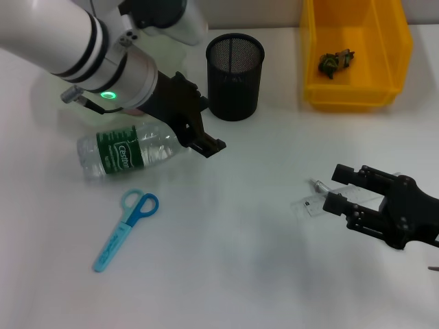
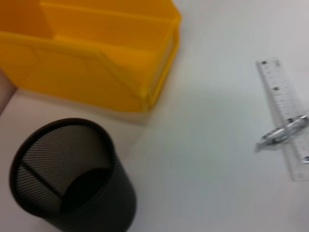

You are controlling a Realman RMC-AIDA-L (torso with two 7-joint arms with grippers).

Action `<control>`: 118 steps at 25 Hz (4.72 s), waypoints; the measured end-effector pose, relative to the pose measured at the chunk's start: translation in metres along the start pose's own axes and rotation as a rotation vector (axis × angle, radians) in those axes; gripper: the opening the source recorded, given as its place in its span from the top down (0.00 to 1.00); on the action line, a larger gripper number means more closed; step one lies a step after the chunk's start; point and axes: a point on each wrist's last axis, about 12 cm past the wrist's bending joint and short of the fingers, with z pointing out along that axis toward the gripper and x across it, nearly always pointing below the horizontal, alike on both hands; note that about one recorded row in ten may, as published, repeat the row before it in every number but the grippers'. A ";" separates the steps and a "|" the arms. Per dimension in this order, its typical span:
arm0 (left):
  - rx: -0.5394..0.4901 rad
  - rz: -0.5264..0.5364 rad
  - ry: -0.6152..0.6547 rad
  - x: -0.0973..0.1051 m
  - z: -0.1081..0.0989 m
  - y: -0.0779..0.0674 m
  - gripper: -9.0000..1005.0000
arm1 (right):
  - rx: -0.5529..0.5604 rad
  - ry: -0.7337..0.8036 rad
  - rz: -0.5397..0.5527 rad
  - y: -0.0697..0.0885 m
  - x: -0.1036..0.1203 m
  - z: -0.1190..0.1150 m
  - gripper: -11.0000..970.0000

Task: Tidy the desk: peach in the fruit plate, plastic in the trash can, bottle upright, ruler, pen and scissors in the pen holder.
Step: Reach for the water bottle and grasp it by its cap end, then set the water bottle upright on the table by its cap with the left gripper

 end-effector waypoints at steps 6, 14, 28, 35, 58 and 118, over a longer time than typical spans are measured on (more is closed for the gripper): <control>-0.044 0.008 0.084 -0.001 0.011 -0.004 0.22 | -0.004 -0.002 0.006 0.000 0.001 0.001 0.31; -0.058 0.008 0.107 -0.001 0.018 -0.005 0.22 | -0.005 -0.002 0.005 0.000 0.001 0.002 0.31; -0.084 -0.007 0.127 0.002 0.030 0.002 0.22 | -0.011 -0.009 0.013 0.001 0.003 0.006 0.31; -0.094 -0.004 0.163 0.007 0.034 0.004 0.22 | -0.010 -0.008 0.018 0.000 0.004 0.009 0.31; -0.108 0.004 0.187 0.013 0.048 0.005 0.22 | -0.005 -0.005 0.015 -0.002 0.004 0.012 0.31; -0.121 0.009 0.173 0.000 0.026 0.006 0.55 | 0.006 -0.007 0.003 -0.008 -0.001 0.019 0.31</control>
